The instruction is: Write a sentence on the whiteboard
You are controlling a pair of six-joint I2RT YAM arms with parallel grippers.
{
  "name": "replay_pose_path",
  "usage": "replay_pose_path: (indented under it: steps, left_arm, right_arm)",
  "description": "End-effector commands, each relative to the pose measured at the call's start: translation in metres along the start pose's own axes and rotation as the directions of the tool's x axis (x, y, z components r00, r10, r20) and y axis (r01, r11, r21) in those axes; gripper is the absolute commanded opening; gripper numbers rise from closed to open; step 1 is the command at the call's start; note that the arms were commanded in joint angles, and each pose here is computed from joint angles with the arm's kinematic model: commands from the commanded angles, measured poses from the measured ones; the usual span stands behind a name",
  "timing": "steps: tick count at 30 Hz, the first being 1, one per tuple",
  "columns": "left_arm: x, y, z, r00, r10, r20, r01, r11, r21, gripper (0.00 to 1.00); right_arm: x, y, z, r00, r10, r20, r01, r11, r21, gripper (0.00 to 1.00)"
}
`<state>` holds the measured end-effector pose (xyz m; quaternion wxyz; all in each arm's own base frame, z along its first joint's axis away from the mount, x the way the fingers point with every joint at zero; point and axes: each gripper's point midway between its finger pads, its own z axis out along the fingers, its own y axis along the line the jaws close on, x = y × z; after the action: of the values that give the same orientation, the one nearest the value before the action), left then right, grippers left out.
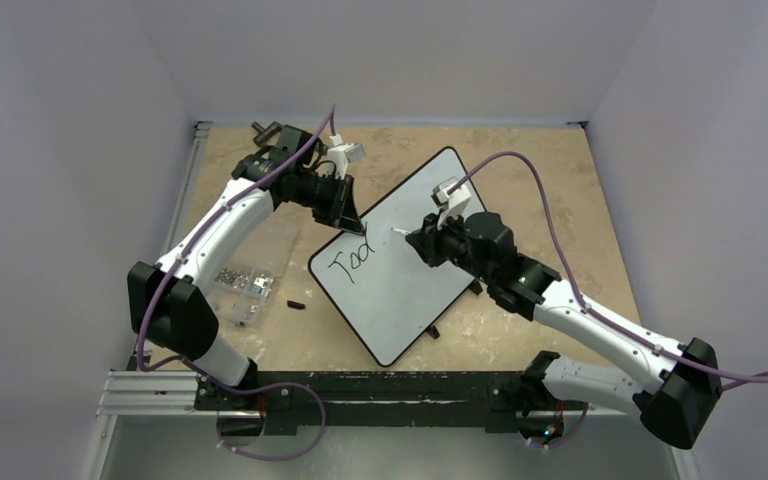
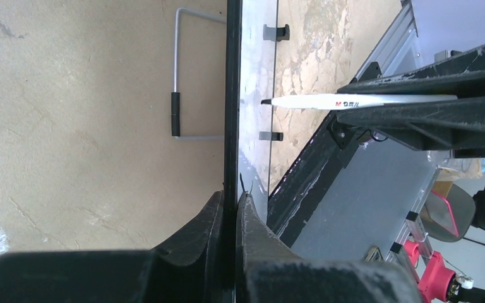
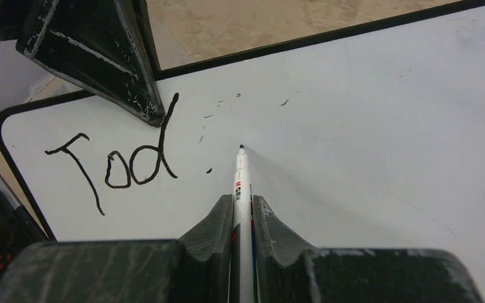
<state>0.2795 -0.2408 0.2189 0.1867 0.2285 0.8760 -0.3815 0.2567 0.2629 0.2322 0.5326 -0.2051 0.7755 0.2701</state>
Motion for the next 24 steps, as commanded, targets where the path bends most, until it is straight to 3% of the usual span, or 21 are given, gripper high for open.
replay_pose_path:
  steps: [1,24]
  left_arm:
    - [-0.014,0.016,-0.011,0.996,0.065,0.066,-0.057,0.991,-0.12,0.0]
    - [-0.013,0.018,-0.011,0.996,0.06,0.062,-0.052,0.99,-0.128,0.0]
  right_arm:
    - [-0.039,0.007,-0.007,0.993,0.002,0.117,0.004,0.999,-0.052,0.0]
    - [-0.026,0.019,-0.004,0.992,0.012,0.128,0.006,0.99,-0.14,0.0]
